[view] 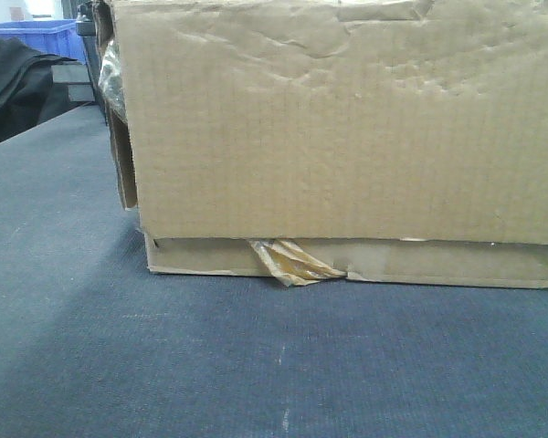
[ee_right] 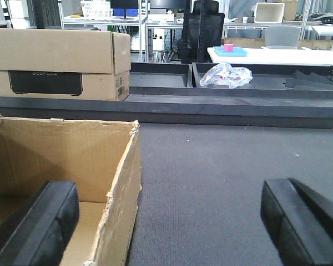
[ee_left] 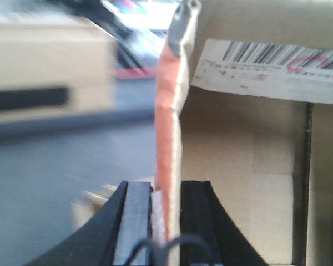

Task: Stack two boxes on right shelf middle

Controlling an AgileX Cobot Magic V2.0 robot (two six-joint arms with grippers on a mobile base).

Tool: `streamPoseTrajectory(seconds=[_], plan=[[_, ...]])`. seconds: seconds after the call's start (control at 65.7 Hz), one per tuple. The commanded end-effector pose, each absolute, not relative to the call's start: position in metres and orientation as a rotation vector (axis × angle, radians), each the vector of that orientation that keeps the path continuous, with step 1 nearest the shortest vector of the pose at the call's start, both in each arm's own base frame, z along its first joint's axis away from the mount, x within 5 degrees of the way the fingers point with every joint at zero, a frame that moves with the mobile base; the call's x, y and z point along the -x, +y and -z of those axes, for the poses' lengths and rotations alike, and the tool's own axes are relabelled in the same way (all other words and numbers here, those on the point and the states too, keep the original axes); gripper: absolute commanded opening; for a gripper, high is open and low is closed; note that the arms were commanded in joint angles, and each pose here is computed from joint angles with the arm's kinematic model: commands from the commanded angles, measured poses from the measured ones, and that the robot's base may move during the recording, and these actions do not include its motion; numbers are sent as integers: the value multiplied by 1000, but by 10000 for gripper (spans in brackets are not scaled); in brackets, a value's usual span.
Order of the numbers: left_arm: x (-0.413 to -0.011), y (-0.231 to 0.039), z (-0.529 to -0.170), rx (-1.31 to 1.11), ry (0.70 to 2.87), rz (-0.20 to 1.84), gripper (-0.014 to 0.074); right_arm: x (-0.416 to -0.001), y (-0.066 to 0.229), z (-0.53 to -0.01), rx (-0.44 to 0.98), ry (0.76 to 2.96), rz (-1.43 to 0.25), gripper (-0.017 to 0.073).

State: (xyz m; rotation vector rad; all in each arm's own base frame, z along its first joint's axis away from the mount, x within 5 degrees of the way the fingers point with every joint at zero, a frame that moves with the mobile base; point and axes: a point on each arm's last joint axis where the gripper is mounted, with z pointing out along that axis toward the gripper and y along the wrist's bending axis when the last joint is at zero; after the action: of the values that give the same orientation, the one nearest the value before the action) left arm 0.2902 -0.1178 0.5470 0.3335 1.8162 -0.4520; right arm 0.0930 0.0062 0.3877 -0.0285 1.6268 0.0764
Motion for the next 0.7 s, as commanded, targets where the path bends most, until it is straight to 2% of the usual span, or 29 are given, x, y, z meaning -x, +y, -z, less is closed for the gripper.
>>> streamPoseTrajectory(seconds=[0.0, 0.152, 0.411, 0.685], plan=[[-305, -142, -534, -346, 1837, 521, -111, -94, 6, -392, 28, 1599, -67, 569], [-334, -166, -501, -336, 1945, 534, -111, -94, 6, -392, 28, 1599, -67, 569], [-367, -182, -450, -364, 2132, 495, -111, -94, 6, -392, 28, 1599, -67, 569], [-380, -188, -427, -377, 2215, 482, -111, -94, 6, -392, 28, 1599, -67, 569]])
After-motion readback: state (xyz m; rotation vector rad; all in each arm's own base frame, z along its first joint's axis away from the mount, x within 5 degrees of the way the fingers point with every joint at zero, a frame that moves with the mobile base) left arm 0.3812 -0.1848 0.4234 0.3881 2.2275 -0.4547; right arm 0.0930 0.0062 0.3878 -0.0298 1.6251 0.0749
